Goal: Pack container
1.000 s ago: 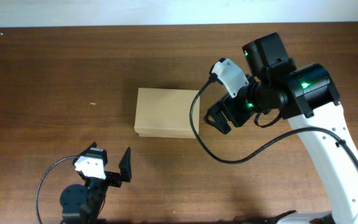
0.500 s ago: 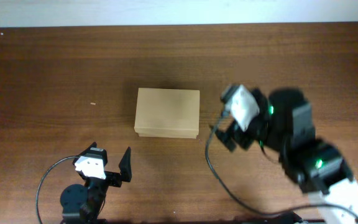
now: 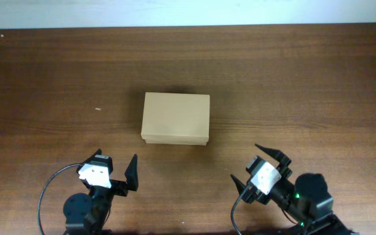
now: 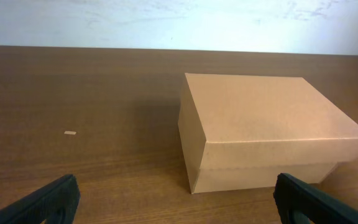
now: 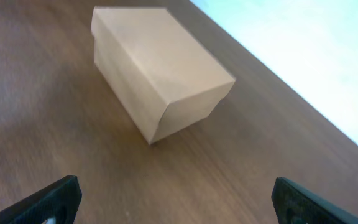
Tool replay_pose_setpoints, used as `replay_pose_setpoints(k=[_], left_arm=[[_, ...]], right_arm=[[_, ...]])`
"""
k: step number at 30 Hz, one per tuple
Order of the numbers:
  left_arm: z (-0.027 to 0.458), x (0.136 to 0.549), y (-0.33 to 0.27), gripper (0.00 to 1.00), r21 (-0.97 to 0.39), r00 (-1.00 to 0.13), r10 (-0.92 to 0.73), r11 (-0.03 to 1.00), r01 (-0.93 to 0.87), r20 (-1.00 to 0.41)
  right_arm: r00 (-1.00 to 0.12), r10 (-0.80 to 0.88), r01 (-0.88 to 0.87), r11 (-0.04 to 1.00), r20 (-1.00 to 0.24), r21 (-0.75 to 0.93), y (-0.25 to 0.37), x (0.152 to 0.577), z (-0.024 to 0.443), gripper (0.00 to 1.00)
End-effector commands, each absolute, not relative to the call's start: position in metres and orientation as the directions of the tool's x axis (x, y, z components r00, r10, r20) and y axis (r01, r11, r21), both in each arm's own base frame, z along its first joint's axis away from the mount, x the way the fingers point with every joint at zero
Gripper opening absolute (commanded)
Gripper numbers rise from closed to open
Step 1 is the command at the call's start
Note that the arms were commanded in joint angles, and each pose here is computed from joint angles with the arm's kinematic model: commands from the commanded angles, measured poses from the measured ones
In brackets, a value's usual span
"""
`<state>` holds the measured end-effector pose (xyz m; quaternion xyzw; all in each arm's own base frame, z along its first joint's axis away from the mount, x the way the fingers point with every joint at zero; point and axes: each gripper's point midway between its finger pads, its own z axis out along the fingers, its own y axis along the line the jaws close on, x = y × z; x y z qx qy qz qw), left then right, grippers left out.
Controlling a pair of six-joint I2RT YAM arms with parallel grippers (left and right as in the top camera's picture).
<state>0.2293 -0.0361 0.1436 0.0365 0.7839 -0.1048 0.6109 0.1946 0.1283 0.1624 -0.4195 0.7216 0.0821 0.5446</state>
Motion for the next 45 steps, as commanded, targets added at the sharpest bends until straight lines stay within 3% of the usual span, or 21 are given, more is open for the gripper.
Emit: replay_pose_setpoints(k=[1, 15, 45], left_arm=[[0.145, 0.229, -0.034, 0.99, -0.126, -0.242, -0.081, 0.976, 0.177, -0.967], [0.145, 0.229, -0.035, 0.99, -0.126, -0.242, -0.081, 0.976, 0.177, -0.967], [0.145, 0.229, -0.035, 0.99, -0.126, -0.242, -0.081, 0.976, 0.177, -0.967]], right_arm=[[-0.052, -0.518, -0.695, 0.633, -0.854, -0.341, 0.127, 0.191, 0.144, 0.99], [-0.235, -0.218, -0.586, 0.809, -0.947, -0.041, 0.118, 0.192, 0.125, 0.99], [-0.216, -0.206, -0.583, 0.811, -0.954, -0.043, 0.118, 0.192, 0.13, 0.99]])
